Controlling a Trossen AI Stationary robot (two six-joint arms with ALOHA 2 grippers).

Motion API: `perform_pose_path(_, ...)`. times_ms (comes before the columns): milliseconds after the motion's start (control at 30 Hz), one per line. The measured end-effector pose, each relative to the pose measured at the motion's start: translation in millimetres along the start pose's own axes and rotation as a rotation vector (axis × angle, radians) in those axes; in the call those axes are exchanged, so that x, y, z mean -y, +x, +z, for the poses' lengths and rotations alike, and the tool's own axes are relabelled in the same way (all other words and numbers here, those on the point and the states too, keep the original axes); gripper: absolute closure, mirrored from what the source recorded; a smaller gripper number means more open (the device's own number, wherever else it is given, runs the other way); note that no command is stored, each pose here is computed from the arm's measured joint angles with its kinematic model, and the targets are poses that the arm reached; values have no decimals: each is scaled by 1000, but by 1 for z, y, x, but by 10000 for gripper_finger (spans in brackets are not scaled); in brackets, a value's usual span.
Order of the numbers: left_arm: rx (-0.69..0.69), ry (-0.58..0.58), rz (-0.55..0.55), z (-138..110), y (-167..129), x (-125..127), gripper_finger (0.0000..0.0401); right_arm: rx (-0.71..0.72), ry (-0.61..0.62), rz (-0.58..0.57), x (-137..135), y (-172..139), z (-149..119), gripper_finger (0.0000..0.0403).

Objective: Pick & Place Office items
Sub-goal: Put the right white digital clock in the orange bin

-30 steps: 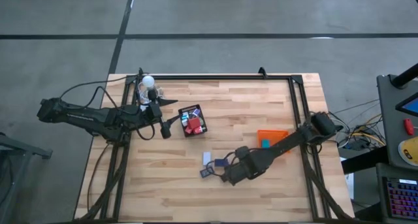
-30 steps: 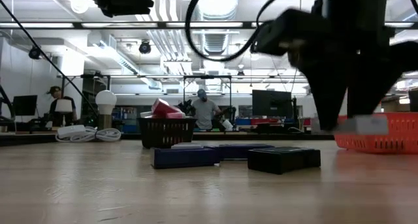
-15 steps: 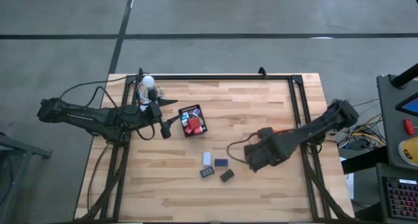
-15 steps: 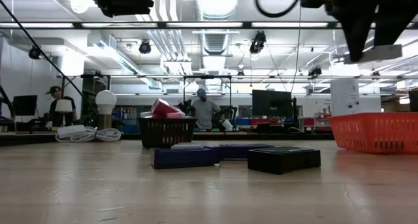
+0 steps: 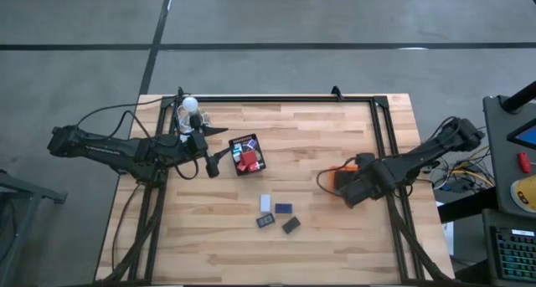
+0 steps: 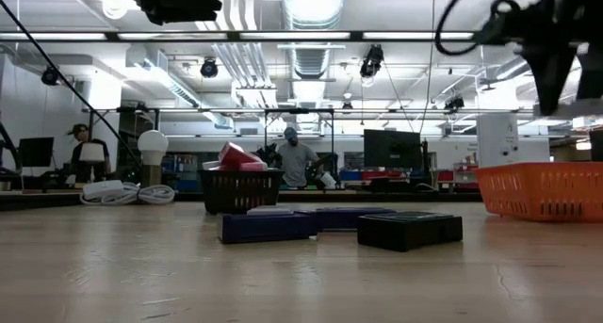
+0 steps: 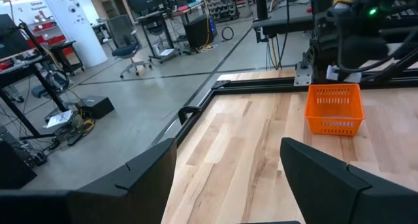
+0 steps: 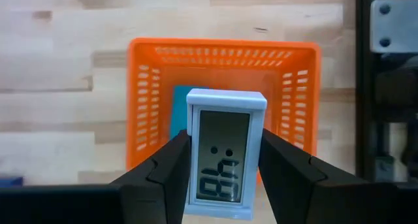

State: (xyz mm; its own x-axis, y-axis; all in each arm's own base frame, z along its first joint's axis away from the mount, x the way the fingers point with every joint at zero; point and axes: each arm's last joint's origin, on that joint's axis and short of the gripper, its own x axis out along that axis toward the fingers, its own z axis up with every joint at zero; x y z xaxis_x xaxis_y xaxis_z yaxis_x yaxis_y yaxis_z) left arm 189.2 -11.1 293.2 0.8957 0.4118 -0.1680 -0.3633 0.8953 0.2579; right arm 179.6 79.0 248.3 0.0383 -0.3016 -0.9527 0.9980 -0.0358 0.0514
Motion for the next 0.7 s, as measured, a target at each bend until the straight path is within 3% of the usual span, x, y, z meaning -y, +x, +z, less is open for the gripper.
perform_pose_path(367, 0, 0, 0, 0, 0, 0, 126, -67, 125, 109, 35, 60, 14, 246)
perform_pose_path(700, 0, 0, -1, 0, 0, 0, 126, -109, 118, 146, 41, 86, 17, 245)
